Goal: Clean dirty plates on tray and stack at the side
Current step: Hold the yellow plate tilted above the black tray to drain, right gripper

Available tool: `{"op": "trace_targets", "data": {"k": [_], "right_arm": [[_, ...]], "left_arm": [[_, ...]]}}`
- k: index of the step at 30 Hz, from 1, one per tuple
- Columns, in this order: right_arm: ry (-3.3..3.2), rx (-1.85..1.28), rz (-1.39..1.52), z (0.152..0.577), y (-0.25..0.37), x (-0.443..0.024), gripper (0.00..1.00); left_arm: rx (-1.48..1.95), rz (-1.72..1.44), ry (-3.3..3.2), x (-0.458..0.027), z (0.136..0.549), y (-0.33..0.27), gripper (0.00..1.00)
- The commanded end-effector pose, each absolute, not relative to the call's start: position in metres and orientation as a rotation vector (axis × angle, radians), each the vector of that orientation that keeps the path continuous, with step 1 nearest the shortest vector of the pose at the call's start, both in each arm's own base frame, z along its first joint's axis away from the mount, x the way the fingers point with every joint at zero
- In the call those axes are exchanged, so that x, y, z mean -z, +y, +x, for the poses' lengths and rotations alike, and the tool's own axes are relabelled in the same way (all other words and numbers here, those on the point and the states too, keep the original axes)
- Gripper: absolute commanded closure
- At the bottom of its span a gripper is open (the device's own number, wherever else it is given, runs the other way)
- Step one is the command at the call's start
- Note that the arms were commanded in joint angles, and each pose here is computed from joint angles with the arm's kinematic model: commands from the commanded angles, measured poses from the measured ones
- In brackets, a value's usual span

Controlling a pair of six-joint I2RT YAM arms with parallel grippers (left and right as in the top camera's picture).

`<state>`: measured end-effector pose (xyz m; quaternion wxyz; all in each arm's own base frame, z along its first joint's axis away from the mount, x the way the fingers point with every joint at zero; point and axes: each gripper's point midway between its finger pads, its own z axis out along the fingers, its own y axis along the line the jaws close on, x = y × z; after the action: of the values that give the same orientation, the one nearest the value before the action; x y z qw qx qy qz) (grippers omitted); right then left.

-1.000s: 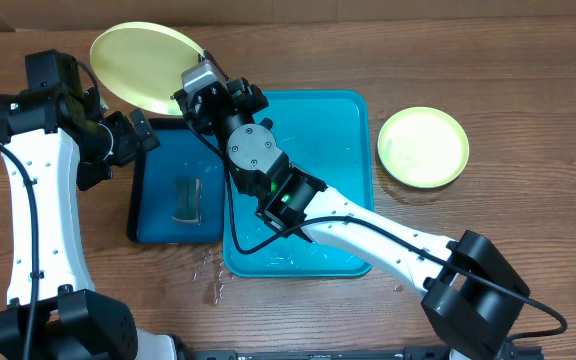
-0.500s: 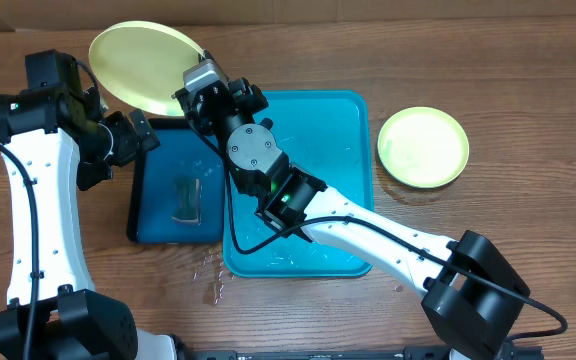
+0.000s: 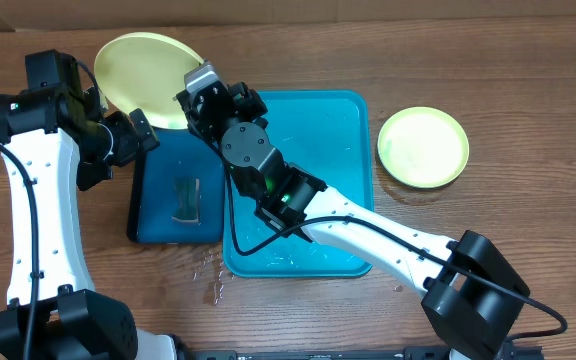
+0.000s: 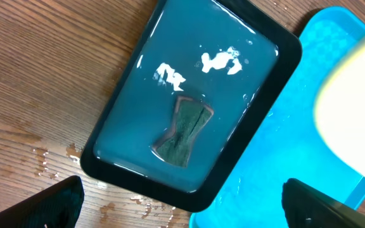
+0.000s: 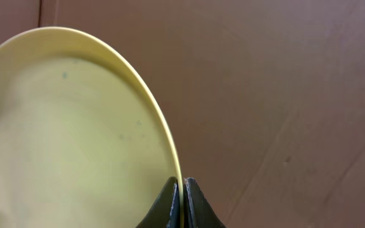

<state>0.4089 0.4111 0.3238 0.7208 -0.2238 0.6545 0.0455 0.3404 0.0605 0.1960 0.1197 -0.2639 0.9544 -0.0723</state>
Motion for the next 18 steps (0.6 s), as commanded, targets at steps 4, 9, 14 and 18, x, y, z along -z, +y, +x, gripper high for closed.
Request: {"op": "trace_targets", "data": {"k": [4,9,14,18], "right_arm": [[1.426,-0.192,-0.432,0.403,0.409,-0.353,0.96],[1.541,-0.222,-0.425,0.405,0.408,-0.326,0.96],[1.74,-0.277,-0.346,0.407,0.399,-0.282,0.96],[1.886,-0.339,-0.217,0.404,0.389,-0.252,0.96]], "left_arm": [[0.2,-0.772,2.752,-0.207,0.343,0.063,0.0],[0.201,-0.771,2.752,-0.207,0.343,0.063,0.0],[0.2,-0.772,2.752,-0.207,0.343,0.063,0.01],[0.2,-0.772,2.752,-0.207,0.343,0.063,0.0]]}}
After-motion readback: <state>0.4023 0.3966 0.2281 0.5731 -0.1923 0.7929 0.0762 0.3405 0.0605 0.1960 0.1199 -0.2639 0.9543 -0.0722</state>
